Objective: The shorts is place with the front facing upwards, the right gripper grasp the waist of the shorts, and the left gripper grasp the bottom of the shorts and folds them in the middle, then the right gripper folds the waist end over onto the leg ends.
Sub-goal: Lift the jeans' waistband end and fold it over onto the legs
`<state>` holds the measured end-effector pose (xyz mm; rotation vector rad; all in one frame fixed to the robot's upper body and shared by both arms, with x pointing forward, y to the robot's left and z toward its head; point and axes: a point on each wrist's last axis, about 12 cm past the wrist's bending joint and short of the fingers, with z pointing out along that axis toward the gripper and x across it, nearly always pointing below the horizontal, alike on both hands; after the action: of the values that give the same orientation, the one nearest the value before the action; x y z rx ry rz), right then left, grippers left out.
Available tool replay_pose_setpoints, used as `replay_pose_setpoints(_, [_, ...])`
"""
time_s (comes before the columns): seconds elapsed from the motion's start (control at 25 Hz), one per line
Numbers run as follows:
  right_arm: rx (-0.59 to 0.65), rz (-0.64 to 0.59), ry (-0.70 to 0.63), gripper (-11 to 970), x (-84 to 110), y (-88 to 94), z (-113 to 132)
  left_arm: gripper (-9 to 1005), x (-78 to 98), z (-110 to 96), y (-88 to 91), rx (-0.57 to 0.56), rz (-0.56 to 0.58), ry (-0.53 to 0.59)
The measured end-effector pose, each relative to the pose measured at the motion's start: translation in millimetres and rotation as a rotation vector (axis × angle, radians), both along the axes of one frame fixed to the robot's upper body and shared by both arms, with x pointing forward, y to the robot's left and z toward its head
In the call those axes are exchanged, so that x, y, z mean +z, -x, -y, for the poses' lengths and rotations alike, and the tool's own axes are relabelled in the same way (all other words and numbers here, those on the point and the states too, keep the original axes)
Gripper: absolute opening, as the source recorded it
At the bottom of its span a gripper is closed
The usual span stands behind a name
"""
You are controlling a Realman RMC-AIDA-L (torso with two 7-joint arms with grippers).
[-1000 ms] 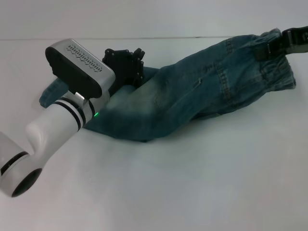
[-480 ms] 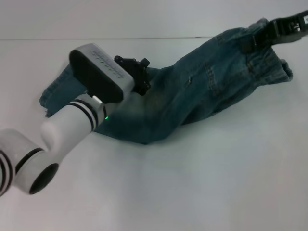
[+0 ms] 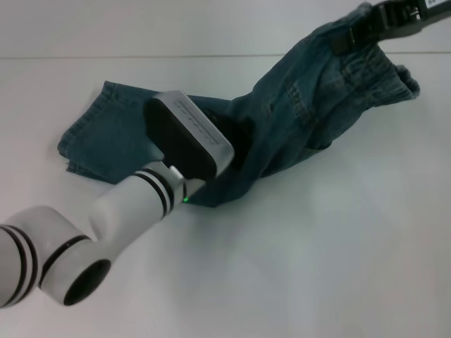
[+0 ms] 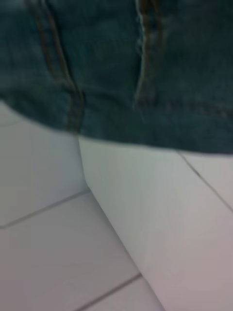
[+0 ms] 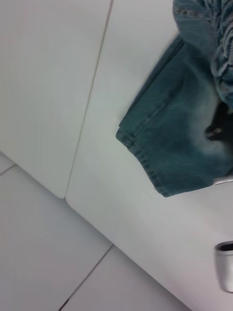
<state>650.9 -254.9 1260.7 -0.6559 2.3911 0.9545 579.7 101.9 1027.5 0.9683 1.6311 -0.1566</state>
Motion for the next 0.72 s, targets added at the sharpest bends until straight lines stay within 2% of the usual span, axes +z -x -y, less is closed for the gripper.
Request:
replay_pose_setpoints(0.36, [0.038,0.027,-0.008,116,9.7,-5.2,-20.5,51,5.9,29.5,16.2,-0.090,-0.005,0.068])
replay_pose_setpoints(0.72, [0.073,0.026,-0.010,116,13.1,-6.4,-36.4,71,11.1,46.8,28.2,-0.130,-0.016,0.135])
